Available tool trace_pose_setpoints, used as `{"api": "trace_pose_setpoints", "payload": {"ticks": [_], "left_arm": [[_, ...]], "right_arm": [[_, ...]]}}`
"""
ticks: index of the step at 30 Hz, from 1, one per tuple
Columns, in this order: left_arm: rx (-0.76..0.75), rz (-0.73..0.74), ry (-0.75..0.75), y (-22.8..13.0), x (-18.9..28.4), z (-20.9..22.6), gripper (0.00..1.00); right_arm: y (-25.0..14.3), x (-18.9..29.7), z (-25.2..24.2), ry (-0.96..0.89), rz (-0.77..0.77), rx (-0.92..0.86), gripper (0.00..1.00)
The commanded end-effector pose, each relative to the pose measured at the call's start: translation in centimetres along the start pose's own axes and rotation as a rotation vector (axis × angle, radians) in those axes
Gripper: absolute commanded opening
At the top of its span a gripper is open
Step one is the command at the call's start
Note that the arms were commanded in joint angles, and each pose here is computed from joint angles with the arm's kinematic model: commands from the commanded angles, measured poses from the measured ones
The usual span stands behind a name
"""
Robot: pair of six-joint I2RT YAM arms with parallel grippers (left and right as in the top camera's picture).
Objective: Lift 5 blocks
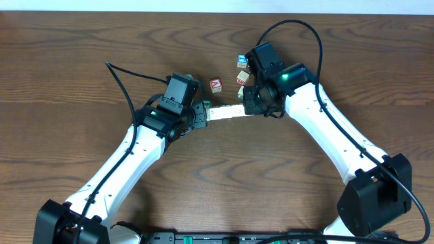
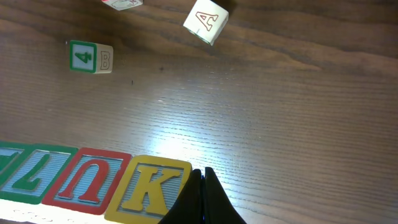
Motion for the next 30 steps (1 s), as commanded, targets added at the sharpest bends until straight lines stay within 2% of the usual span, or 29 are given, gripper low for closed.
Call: {"api": "trace_pose_setpoints", "payload": {"ticks": [1, 30], "left_arm": [[-0.062, 0.056, -0.325, -0.2, 3.4, -6.5, 0.07], [-0.051, 0.08, -0.262, -0.5, 1.7, -5.8, 0.07]], "right_arm": [[-1.4, 2.1, 7.0, 0.344, 0.05, 0.1, 0.01], [-1.2, 0.6, 6.2, 0.253, 0.049, 0.098, 0.01]]}}
Point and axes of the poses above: each gripper's point midway between its finger pads, its own x axis back along the fingers, its own z axis along the line the jaws close on, y = z × x, the point moved 7 cm from there along x, back along the fingers, and after that the axes turned 6 degrees about x, right-handed, at the moved point
